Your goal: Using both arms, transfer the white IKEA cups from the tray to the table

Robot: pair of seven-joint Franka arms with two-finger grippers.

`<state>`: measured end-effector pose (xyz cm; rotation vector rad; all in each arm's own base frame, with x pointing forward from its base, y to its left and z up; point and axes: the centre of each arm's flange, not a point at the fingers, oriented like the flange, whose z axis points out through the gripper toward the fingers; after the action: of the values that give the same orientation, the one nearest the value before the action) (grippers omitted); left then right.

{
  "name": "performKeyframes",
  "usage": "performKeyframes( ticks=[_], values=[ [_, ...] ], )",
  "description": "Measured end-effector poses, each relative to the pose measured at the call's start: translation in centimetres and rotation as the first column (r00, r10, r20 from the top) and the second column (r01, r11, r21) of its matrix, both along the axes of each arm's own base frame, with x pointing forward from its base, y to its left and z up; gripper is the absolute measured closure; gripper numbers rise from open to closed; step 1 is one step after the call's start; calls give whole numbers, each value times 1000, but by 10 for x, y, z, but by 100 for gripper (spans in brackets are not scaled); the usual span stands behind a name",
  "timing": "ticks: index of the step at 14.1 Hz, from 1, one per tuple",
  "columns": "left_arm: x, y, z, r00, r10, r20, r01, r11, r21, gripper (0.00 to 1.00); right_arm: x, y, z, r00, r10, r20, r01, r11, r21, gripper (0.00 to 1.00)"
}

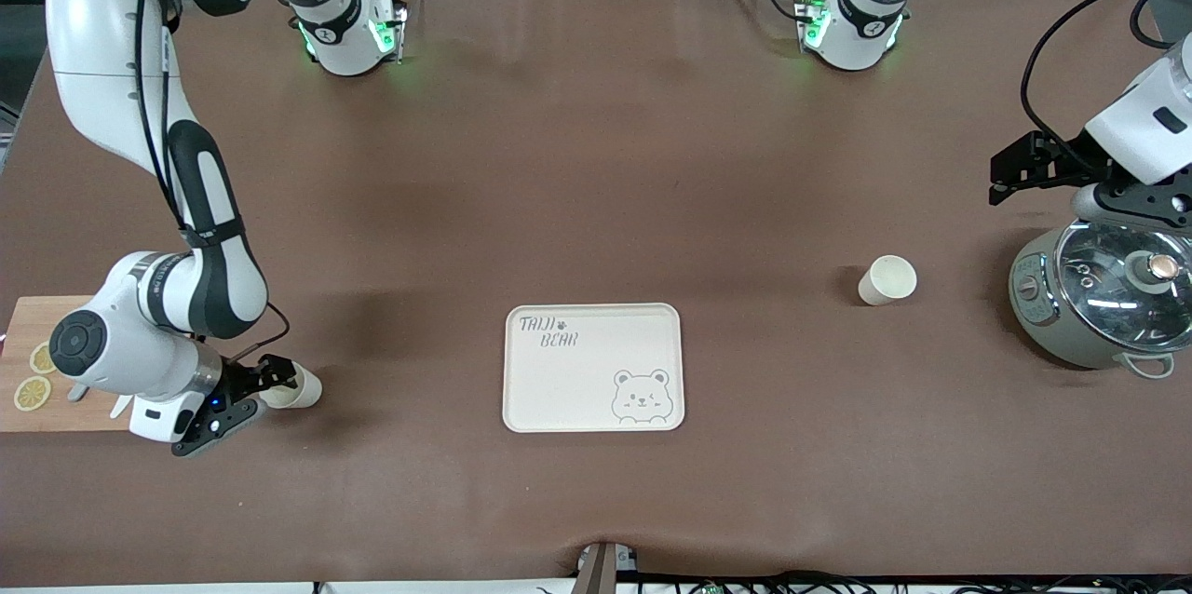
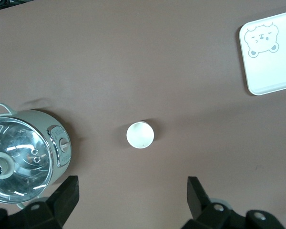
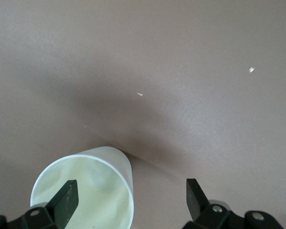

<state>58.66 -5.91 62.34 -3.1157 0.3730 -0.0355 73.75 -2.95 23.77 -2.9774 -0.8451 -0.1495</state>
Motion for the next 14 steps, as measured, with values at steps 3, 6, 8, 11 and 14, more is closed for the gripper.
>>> performKeyframes(
  ticks=[3,6,8,11,14],
  values=[
    [0,1,0,1000,1,0,-1,1000,0,0,9,2,19,999,4,37,-4,1000,0,0],
    [0,1,0,1000,2,0,-2,1000,0,0,9,12,36,1000,21,-1,-21,1000,14,0],
    [0,2,0,1000,3,-1,-3,1000,0,0,8,14,55,999,30,-40,-29,999,24,0],
    [0,2,-1,1000,3,-1,-3,1000,0,0,3,13,105,994,26,-108,-22,999,38,0],
    [0,2,-1,1000,3,-2,-3,1000,0,0,-15,16,187,989,-40,-144,48,998,50,0]
  ],
)
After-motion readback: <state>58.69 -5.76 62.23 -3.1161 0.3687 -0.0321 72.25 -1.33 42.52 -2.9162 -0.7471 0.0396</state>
